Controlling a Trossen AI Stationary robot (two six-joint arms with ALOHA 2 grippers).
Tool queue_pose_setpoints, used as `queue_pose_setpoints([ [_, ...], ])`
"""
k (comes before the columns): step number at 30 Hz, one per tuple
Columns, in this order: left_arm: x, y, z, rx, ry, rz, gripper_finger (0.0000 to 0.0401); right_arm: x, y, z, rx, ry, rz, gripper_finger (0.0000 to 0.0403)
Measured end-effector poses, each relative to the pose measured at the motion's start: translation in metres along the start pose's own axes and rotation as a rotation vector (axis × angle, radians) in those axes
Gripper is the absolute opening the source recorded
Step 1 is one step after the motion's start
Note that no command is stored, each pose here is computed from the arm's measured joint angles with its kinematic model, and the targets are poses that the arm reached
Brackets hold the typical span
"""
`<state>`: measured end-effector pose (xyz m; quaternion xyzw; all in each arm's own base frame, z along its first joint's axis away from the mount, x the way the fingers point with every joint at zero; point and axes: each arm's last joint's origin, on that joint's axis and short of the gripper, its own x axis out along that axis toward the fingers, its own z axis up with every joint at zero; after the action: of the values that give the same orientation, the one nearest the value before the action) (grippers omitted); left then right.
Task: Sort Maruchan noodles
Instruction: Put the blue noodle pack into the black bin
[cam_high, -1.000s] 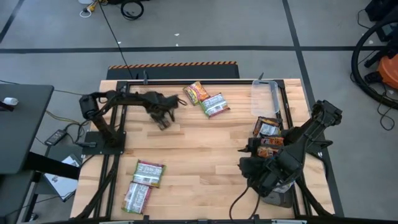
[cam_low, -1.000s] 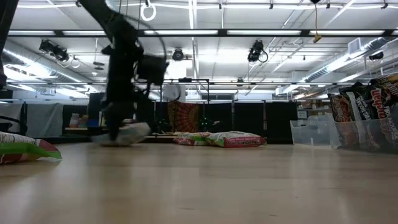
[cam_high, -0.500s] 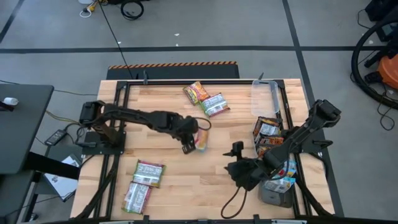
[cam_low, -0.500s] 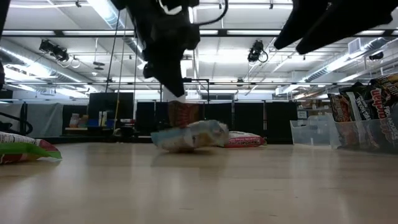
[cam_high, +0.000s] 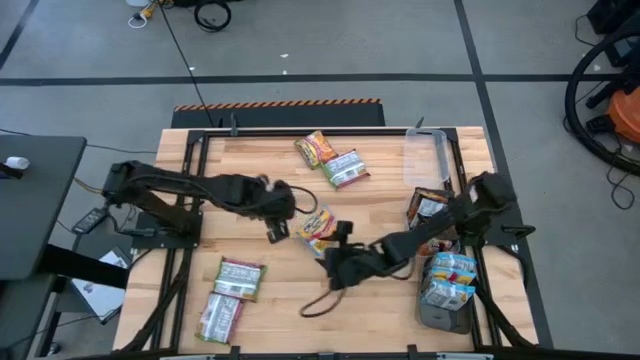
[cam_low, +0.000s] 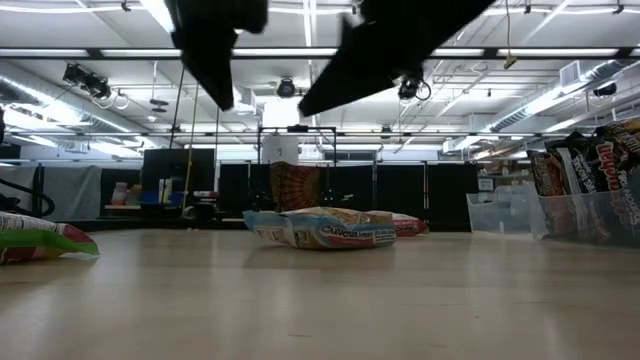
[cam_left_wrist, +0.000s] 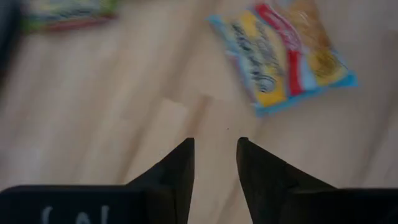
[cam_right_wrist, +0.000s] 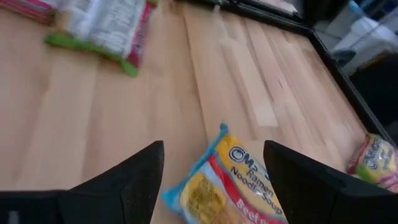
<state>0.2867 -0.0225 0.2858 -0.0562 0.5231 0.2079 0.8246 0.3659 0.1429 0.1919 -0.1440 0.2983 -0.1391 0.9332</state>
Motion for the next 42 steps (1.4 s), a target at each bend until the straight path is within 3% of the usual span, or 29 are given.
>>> queue_pose_setpoints([
  [4, -0.022, 0.013, -0.011, -0.059, -0.094, 0.077, 0.0125, 0.035, 0.009, 0.007, 0.056, 0.025, -0.042, 0.0276],
  [8, -0.036, 0.019, -0.025, -0.111, -0.154, 0.088, 0.0125, 0.058, 0.018, -0.007, 0.089, 0.116, -0.066, 0.0275],
  [17, -0.030, 0.010, -0.057, -0.123, -0.153, 0.065, 0.0125, 0.048, 0.009, -0.031, 0.101, 0.345, -0.178, 0.0275],
  [22, -0.021, 0.002, -0.063, -0.106, -0.169, 0.048, 0.0125, 0.023, -0.003, -0.040, 0.027, 0.501, -0.245, 0.0275],
  [26, -0.021, -0.001, -0.063, -0.107, -0.190, 0.030, 0.0125, 0.019, 0.002, -0.035, -0.046, 0.469, -0.202, 0.0275],
  [32, -0.022, -0.002, -0.060, -0.120, -0.214, 0.017, 0.0125, 0.035, 0.014, -0.056, -0.340, 0.427, -0.074, 0.0275],
  [36, -0.023, -0.005, -0.061, -0.116, -0.224, 0.004, 0.0125, 0.046, 0.003, -0.065, -0.396, 0.440, -0.134, 0.0264],
  [42, -0.025, -0.009, -0.061, -0.112, -0.243, -0.016, 0.0125, 0.060, -0.007, -0.069, -0.454, 0.415, -0.126, 0.0222],
])
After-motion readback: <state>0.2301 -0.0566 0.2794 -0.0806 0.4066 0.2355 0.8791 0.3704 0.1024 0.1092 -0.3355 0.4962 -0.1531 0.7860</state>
